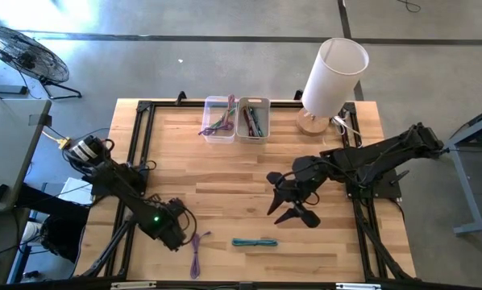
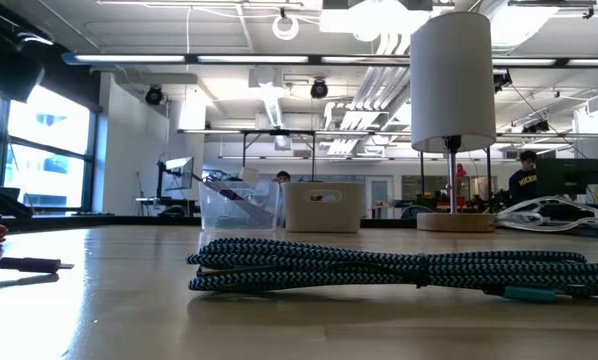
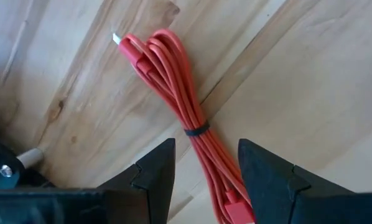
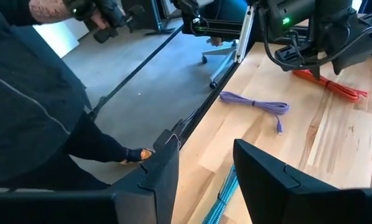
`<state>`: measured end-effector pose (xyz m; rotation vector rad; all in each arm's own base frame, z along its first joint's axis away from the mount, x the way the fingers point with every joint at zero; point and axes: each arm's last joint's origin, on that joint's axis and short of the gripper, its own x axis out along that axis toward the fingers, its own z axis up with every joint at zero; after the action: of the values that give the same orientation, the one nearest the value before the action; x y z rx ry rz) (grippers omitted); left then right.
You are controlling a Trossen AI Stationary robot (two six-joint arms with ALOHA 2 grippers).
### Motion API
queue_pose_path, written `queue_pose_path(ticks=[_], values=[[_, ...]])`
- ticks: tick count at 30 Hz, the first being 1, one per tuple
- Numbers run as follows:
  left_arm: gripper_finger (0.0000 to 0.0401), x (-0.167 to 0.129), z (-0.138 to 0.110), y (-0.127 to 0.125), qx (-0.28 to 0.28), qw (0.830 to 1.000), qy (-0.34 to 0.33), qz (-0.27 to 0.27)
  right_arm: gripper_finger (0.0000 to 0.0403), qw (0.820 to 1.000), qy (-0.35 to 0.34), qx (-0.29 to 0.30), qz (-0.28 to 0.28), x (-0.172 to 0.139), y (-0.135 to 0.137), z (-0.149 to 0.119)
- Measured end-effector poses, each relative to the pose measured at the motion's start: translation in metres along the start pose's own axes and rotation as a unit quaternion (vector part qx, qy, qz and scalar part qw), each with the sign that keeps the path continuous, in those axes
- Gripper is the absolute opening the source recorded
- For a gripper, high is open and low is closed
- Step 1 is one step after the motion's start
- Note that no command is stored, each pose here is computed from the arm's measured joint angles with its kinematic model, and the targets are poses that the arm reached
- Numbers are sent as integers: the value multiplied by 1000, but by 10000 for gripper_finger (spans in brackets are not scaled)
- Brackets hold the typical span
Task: Pick & Place USB Port
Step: Put the red charger cable into the transparent bin
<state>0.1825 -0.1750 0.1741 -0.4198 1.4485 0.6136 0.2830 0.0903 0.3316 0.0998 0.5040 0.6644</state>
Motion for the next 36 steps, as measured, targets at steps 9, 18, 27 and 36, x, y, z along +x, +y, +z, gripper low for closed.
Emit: queue_pose_path(ticks=[9, 18, 27, 36], values=[[170, 4, 15, 3, 5, 998, 54, -10, 145, 999, -19, 26, 0, 0, 1, 4], [170, 31, 13, 5, -7, 995, 81, -63, 145, 999, -46, 17, 2, 3, 8, 9], [127, 42, 10, 12, 5, 995, 83, -58, 145, 998, -50, 27, 3, 3, 9, 10], [27, 43, 11, 13, 21, 996, 69, -52, 143, 997, -63, -32, 30, 3, 25, 13]])
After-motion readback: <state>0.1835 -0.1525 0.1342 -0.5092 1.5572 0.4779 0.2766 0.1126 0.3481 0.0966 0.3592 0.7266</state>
